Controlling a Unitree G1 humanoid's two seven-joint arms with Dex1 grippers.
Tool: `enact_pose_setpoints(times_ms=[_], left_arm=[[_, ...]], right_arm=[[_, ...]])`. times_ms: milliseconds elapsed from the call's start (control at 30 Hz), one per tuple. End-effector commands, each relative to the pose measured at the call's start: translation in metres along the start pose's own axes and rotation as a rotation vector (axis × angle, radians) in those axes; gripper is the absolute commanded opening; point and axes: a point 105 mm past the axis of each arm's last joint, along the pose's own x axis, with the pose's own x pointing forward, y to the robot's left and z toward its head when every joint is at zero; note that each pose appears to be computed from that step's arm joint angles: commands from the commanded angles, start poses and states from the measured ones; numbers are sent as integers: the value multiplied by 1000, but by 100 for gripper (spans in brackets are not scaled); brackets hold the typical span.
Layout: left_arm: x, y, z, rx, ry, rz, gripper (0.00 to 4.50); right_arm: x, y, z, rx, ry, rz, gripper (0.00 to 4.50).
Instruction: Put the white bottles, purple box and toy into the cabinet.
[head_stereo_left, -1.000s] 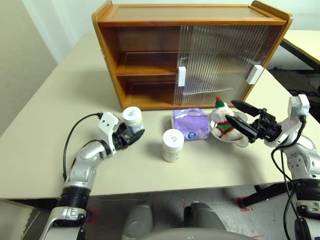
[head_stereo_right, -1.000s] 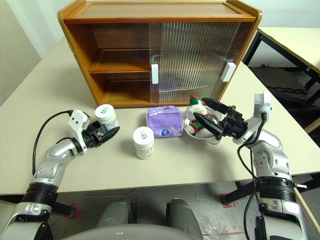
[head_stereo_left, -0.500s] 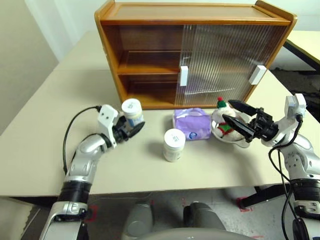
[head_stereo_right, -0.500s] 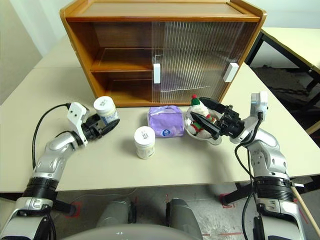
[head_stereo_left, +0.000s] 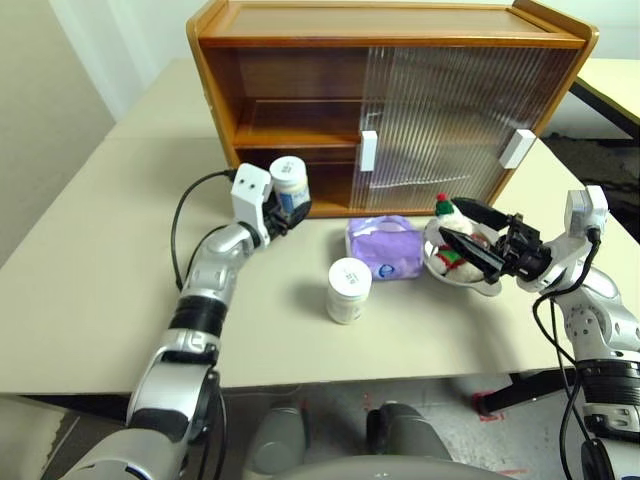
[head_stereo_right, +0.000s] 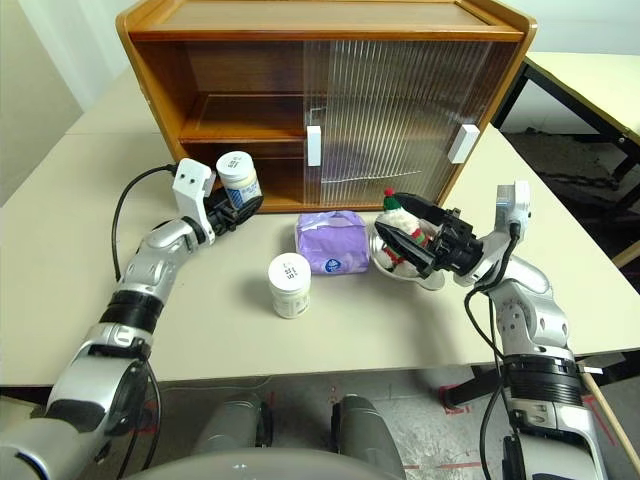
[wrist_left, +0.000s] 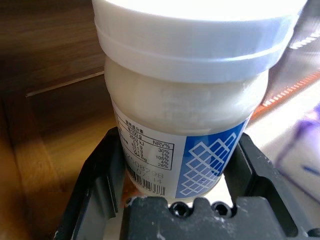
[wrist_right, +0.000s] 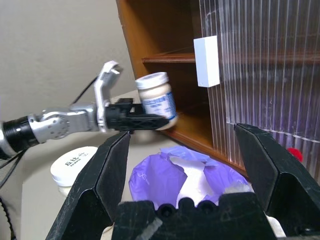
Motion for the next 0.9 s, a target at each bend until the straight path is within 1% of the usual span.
enact_pose_setpoints(times_ms=[33, 233, 467, 900], left_arm=[[12, 3, 6, 31, 0, 28, 308], [24, 8, 3, 43, 46, 70, 308], [31, 10, 0, 32, 62, 104, 308], [44, 6, 4, 45, 83, 143, 308]], right_arm=[[1, 7, 7, -22, -30, 14, 450], [0, 16, 7, -62, -5, 31, 450], [2, 24, 3, -45, -2, 18, 450], [1, 26, 9, -57, 6, 12, 450]])
